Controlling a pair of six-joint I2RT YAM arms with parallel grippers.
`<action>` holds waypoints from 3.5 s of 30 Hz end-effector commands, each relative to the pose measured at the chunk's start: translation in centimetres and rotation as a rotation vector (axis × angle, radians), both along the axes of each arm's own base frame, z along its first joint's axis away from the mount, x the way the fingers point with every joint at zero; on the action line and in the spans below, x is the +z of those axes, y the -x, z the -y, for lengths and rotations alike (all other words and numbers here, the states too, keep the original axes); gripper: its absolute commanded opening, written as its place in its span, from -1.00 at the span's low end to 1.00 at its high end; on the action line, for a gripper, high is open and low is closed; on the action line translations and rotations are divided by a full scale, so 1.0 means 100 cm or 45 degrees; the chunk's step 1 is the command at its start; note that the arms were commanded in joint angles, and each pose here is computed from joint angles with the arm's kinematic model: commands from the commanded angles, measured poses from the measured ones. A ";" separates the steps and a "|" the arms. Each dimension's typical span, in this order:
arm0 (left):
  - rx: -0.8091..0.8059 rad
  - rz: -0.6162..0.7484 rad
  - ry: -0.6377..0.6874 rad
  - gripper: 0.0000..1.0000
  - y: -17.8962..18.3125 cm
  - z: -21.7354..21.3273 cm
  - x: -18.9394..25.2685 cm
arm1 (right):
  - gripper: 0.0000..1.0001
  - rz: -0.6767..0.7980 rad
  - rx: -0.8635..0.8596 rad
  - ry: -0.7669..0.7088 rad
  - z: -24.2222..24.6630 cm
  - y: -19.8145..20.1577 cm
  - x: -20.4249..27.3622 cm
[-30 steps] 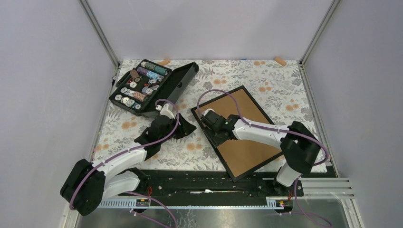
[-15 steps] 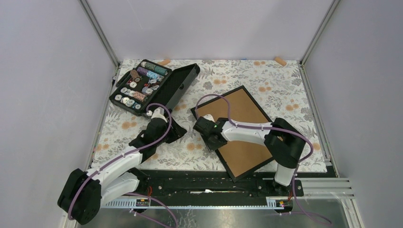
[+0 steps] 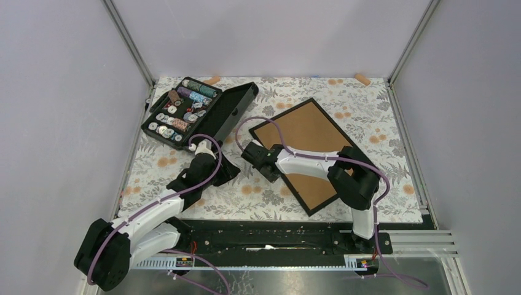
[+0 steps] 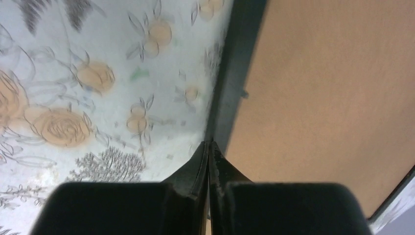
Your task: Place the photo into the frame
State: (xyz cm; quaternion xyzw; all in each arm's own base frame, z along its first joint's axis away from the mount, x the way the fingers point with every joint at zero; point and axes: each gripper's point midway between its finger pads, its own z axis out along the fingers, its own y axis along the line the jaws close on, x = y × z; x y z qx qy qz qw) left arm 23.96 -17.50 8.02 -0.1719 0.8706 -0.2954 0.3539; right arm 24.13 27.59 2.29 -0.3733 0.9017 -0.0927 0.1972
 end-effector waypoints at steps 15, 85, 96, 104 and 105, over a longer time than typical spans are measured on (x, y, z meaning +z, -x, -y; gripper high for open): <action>-0.061 0.028 0.056 0.08 -0.010 0.017 0.003 | -0.99 -0.410 -0.191 -0.146 0.058 0.082 -0.020; 0.188 -0.350 0.164 -0.22 -0.015 0.068 -0.063 | -0.51 -0.047 0.151 -0.527 -0.045 -0.017 0.054; 0.070 -0.199 0.007 -0.24 -0.017 0.061 -0.044 | -0.52 -0.084 0.147 -0.547 -0.058 -0.020 0.026; -0.082 0.030 0.056 0.04 0.002 0.052 0.003 | -0.55 -0.076 0.162 -0.528 -0.055 -0.020 0.008; -0.093 0.038 0.069 0.04 0.005 0.052 0.004 | -0.56 -0.086 0.163 -0.514 -0.054 -0.020 0.003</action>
